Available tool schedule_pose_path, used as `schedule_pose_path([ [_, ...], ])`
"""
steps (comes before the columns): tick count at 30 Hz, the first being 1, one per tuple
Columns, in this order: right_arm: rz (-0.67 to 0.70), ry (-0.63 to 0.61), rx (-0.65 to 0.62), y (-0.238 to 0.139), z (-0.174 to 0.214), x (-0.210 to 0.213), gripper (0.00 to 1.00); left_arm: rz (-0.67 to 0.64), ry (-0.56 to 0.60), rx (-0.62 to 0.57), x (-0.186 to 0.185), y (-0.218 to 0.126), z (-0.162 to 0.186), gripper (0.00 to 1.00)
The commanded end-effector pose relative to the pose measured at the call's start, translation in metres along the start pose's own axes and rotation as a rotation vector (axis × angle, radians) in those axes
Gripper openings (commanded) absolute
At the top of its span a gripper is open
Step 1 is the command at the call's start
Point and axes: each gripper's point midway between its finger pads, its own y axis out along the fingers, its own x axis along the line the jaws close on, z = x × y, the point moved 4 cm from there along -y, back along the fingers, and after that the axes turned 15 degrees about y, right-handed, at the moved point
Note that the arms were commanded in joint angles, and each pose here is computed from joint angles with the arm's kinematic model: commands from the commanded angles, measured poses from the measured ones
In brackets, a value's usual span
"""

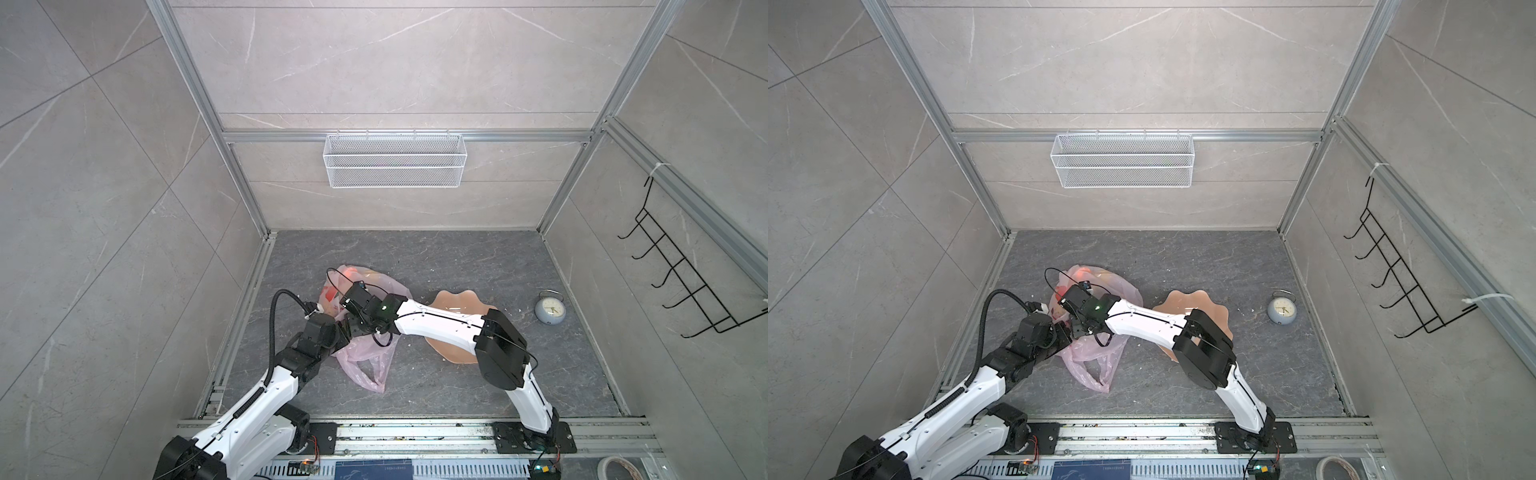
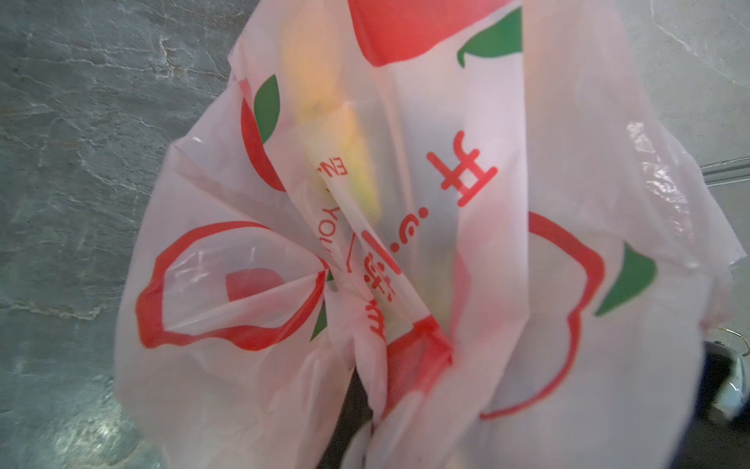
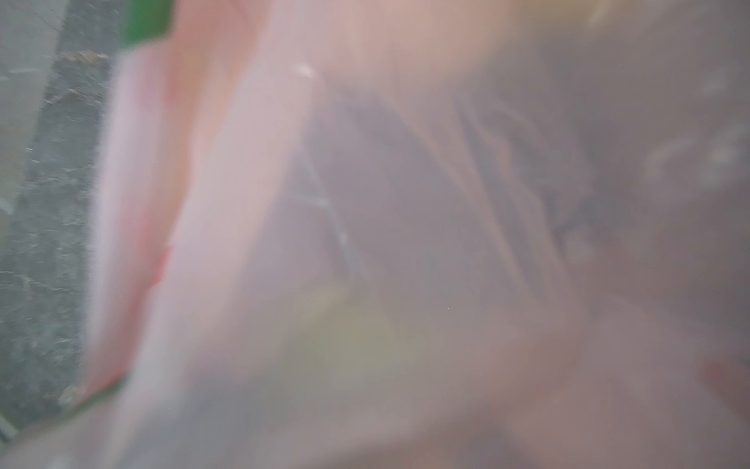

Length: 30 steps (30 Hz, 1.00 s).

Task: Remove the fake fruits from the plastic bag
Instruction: 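Lift the green custard apple out and carry it over the pink bowl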

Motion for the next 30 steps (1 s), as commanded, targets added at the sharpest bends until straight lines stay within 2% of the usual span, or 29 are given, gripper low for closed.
schedule_pose_path([
  [1,-0.065,-0.012,-0.052,-0.038,-0.01,0.008,0.56,0.02,0.027,-0.019,-0.006,0.0,-0.007,0.0],
  [10,-0.07,0.006,-0.054,-0.073,-0.009,-0.02,0.54,0.038,0.042,-0.004,-0.014,0.009,-0.011,0.0],
  [14,-0.052,0.002,-0.034,-0.093,-0.001,-0.038,0.54,-0.003,0.04,0.0,-0.012,0.012,-0.015,0.0],
  [19,0.007,0.02,0.002,-0.118,0.009,-0.081,0.53,-0.027,0.048,-0.002,-0.012,0.014,-0.021,0.0],
  [24,0.122,0.043,0.031,-0.142,0.012,-0.138,0.51,-0.034,0.059,0.0,-0.013,0.017,-0.023,0.0],
  [30,0.256,0.076,0.09,-0.154,0.009,-0.193,0.51,-0.033,0.058,0.001,-0.013,0.017,-0.022,0.0],
])
